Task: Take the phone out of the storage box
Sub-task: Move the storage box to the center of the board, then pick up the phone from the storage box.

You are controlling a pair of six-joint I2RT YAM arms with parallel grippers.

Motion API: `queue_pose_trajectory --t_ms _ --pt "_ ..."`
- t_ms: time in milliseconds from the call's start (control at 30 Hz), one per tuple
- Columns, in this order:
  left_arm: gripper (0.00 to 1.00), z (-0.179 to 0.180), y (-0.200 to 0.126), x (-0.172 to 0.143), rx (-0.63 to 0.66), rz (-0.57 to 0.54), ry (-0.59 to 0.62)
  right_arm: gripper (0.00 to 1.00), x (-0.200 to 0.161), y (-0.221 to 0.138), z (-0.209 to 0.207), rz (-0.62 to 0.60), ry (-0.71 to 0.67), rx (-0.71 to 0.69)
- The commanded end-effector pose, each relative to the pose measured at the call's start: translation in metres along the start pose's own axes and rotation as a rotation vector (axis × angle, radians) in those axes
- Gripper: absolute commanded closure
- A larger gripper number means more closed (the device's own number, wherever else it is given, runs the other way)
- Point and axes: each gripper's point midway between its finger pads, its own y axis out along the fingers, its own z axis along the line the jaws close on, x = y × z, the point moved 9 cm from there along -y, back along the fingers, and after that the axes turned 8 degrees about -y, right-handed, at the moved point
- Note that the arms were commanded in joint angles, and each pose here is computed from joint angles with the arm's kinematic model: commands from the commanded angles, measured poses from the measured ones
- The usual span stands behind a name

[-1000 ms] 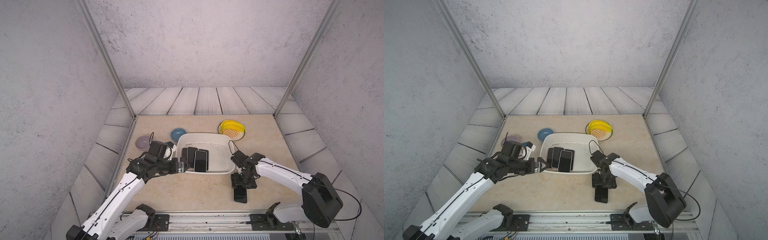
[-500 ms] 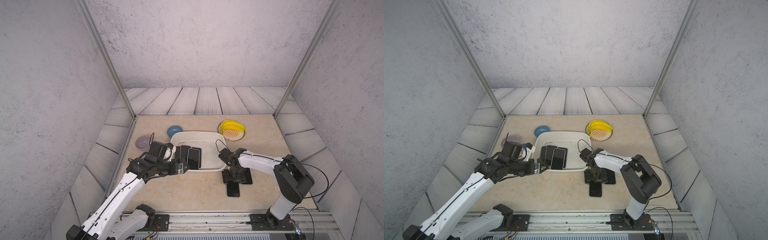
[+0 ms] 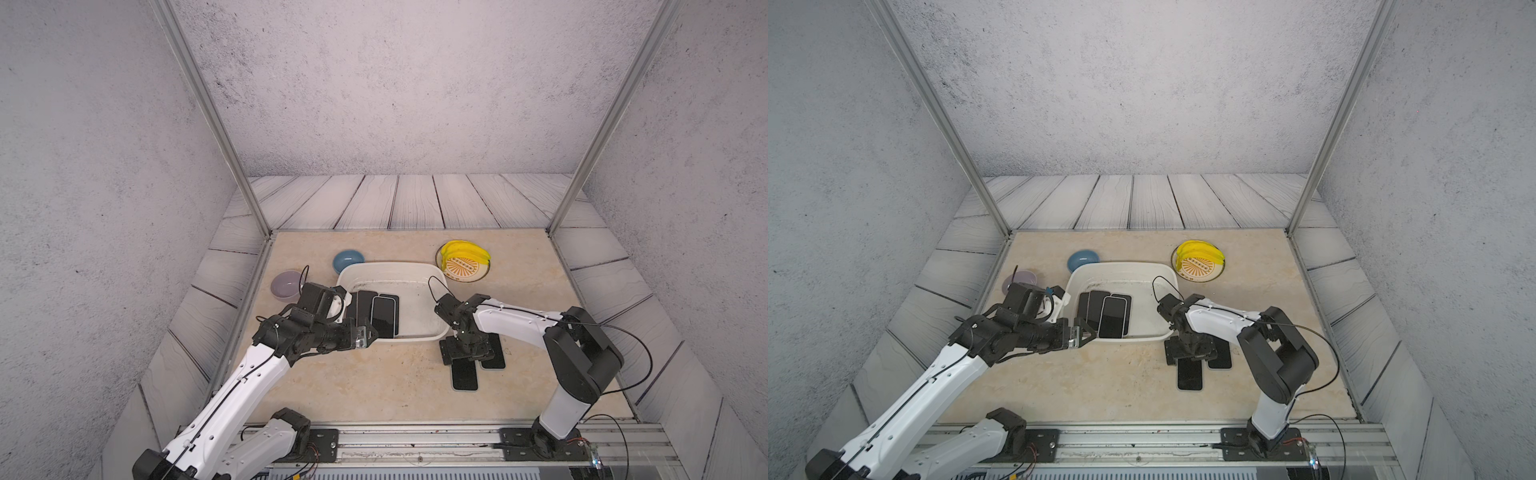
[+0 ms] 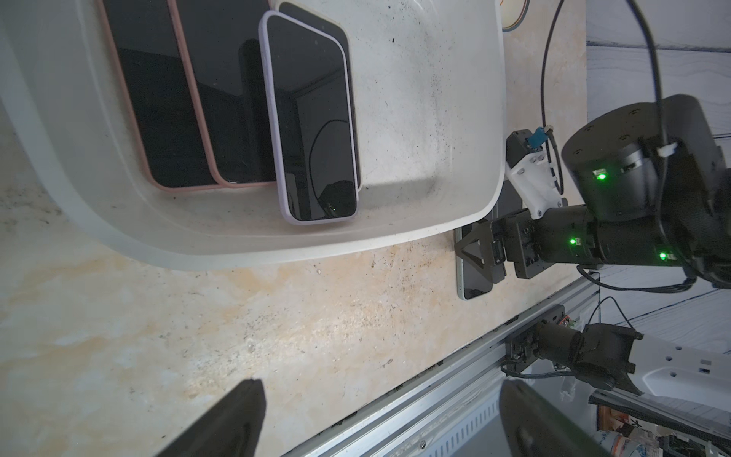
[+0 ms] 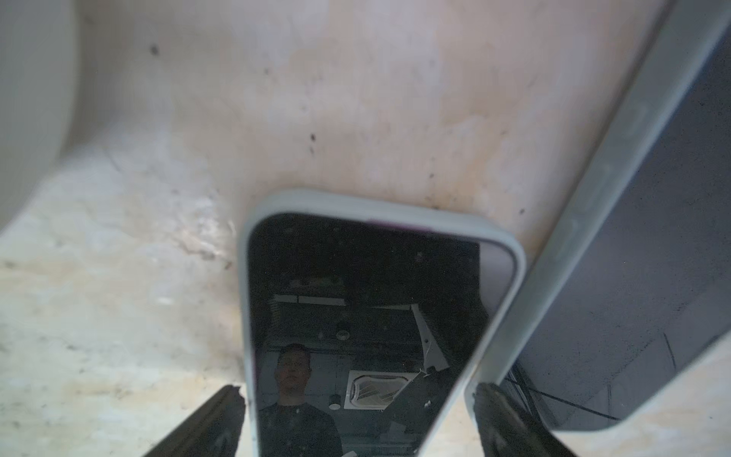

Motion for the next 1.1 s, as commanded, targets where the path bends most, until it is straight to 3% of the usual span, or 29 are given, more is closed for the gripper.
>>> queue_pose_trajectory --t_ms 0,267,500,833,1067 --pt "0.02 -0.006 -0.005 0.004 -0.009 -0.02 0.014 0.04 -0.004 -0.026 -0.003 -0.054 -0.036 -0.024" --pt "0.02 -0.003 -0.015 -0.004 -0.009 -0.044 0.017 0.04 -0.025 -0.1 -0.016 -0.179 0.01 -0.012" --pt "0.02 0.005 -0.025 -0.015 0.034 -0.069 0.025 0.0 0.006 -0.139 0.013 -0.266 0.01 0.227" --pt "0.01 0.003 -0.044 -0.014 0.097 -0.121 0.024 0.01 0.106 -0.12 0.079 -0.202 0.008 0.322" --pt "0.02 0.005 -0.052 -0.015 0.139 -0.129 0.034 0.0 0.138 -0.089 0.106 -0.163 0.009 0.317"
